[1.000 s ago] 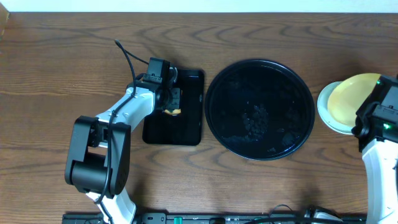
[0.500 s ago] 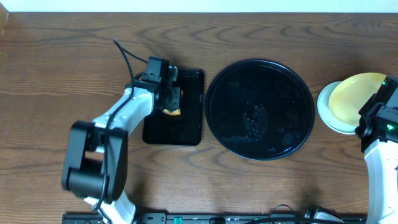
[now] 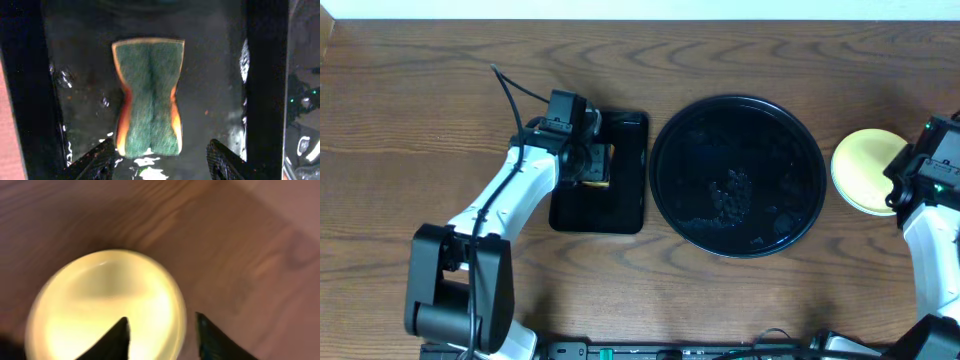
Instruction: Clean dirty plates on tray and stack at the side
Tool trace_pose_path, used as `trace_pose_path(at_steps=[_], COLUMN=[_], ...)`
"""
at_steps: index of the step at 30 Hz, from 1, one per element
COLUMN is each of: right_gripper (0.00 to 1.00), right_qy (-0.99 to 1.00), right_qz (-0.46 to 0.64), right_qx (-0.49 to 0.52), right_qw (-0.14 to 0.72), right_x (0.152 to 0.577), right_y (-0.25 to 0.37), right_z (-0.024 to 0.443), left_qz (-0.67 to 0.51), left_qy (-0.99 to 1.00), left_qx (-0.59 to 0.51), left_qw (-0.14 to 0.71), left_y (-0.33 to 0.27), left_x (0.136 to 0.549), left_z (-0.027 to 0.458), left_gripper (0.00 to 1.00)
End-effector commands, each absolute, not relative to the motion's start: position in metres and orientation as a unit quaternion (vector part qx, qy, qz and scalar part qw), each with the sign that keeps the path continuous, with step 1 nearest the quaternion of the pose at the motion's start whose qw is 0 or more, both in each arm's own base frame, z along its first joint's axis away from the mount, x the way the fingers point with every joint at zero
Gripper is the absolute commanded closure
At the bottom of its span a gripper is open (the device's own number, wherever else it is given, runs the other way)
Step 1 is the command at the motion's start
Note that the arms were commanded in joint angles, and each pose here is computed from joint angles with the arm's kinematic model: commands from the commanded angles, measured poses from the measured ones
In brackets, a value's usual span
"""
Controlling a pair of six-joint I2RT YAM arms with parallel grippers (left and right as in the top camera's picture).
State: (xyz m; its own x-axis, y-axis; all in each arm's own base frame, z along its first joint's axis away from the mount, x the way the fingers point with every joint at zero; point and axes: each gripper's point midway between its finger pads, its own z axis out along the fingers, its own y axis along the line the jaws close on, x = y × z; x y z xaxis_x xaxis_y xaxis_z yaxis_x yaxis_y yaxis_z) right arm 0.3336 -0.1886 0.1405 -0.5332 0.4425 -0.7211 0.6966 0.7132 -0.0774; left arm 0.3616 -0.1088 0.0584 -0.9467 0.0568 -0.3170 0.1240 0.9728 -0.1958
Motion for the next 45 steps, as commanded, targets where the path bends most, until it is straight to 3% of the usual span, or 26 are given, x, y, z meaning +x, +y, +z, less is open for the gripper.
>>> trace_pose_path(at_steps=[1,4,7,8,9,10,19,24,30,35,36,38,45], right_gripper=[0.52,0.46,0.34,0.23,0.04,0.01,0.01,0.01,0.01,0.01,0.01,0.01,0.01], right_qy=[0.884,0.902,0.907,0.91,0.913,0.921,0.971,0.983,0.973,0.95,0.945,0.935,0.92], right_qz=[-0.048,0.063,0.134,0.145,0.15,0.155,0.145,0.096,0.085,0.061,0.053,0.046,0.05], right_qx=[0.275,0.195,0.128,0.115,0.109,0.1,0.069,0.074,0.034,0.045,0.055,0.063,0.061], right_qw=[0.374,0.38,0.378,0.372,0.362,0.343,0.18,0.137,0.21,0.303,0.319,0.346,0.385], right_x=[0.362,0.375,0.379,0.378,0.376,0.37,0.304,0.278,0.271,0.261,0.258,0.254,0.246], right_y=[-0.147,-0.101,-0.062,-0.052,-0.044,-0.034,0.003,0.004,0.022,0.019,0.015,0.011,0.011], right_z=[0.142,0.143,0.147,0.146,0.143,0.137,0.095,0.09,0.113,0.145,0.15,0.161,0.18], left_qz=[-0.079,-0.026,-0.024,-0.025,-0.024,-0.022,0.014,0.018,0.011,-0.013,-0.019,-0.029,-0.044], left_qy=[0.976,0.969,0.964,0.963,0.963,0.964,0.988,0.989,0.985,0.968,0.961,0.949,0.926], left_qx=[0.017,-0.056,-0.1,-0.113,-0.123,-0.128,-0.127,-0.126,-0.127,-0.115,-0.115,-0.115,-0.115], left_qw=[0.203,0.238,0.247,0.245,0.24,0.23,0.086,0.068,0.114,0.224,0.25,0.293,0.356], left_y=[-0.089,-0.055,-0.039,-0.035,-0.033,-0.03,-0.022,-0.02,-0.016,-0.015,-0.015,-0.015,-0.013], left_x=[0.369,0.375,0.377,0.377,0.375,0.37,0.3,0.279,0.261,0.251,0.25,0.246,0.231], left_z=[0.091,0.109,0.116,0.115,0.114,0.111,0.09,0.093,0.106,0.133,0.139,0.149,0.172], left_gripper=[0.4,0.36,0.31,0.29,0.28,0.27,0.26,0.26,0.26,0.25,0.18,0.18,0.17])
